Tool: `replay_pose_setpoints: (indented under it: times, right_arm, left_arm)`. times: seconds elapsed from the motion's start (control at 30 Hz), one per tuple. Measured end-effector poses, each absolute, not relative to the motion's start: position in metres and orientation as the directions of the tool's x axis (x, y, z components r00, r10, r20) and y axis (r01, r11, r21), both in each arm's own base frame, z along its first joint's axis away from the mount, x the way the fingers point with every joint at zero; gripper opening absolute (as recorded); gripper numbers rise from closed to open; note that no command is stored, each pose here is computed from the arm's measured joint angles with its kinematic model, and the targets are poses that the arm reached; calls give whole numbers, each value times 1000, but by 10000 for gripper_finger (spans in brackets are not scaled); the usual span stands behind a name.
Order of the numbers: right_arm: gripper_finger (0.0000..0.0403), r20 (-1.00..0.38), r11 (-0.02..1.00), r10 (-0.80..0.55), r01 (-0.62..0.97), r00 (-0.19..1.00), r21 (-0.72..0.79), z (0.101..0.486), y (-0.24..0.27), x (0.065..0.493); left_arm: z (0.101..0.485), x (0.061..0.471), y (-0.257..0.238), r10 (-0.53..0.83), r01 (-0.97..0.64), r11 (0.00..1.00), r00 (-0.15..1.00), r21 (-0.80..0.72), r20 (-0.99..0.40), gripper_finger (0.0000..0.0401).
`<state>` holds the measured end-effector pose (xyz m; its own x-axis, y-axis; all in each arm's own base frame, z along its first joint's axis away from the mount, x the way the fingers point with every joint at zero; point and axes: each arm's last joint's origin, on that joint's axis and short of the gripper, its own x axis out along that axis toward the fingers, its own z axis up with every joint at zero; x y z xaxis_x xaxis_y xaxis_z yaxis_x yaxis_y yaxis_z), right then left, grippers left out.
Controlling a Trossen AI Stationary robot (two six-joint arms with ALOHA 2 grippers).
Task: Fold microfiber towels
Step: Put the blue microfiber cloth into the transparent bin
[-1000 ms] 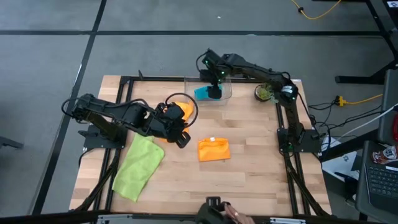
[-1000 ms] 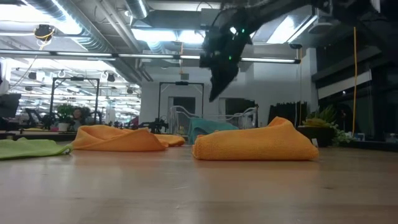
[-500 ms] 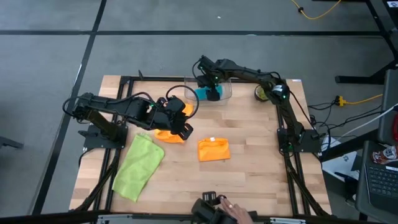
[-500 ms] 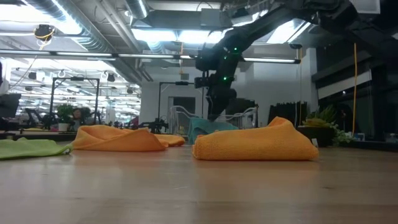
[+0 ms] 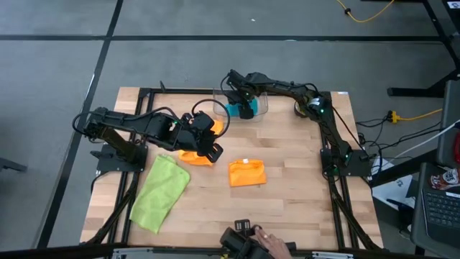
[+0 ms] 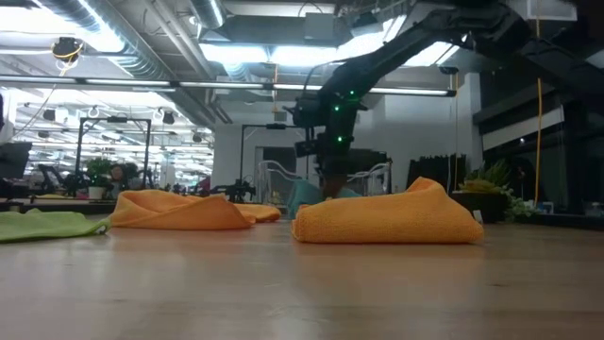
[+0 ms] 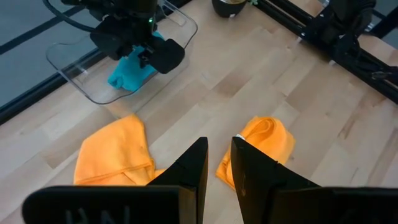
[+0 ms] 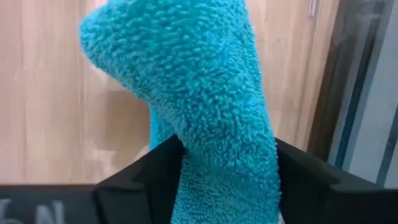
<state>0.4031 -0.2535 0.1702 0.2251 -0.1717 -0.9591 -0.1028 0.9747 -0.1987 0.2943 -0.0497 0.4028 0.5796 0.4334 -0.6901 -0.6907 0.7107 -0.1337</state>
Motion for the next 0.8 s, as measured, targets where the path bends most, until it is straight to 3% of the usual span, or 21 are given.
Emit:
replay_pose_setpoints:
  times: [0.13, 0.33, 0.57, 0.8]
  right_arm:
    - [158, -957, 974, -176, -98, 232, -203, 174, -254, 404]
    - [26, -965, 978, -160, -102, 208, -184, 185, -253, 402]
    - [17, -965, 990, -48, -119, 256, -81, 212, -250, 402]
    - [15, -906, 941, -329, 10, 268, -339, 228, -264, 411]
  left_arm:
    - [403, 294, -50, 434, -691, 711, 580, -134, -690, 62]
    - [403, 294, -50, 434, -691, 711, 580, -134, -690, 62]
    - [403, 294, -50, 434, -689, 712, 580, -131, -690, 62]
    - [403, 294, -50, 434, -689, 712, 579, -131, -690, 62]
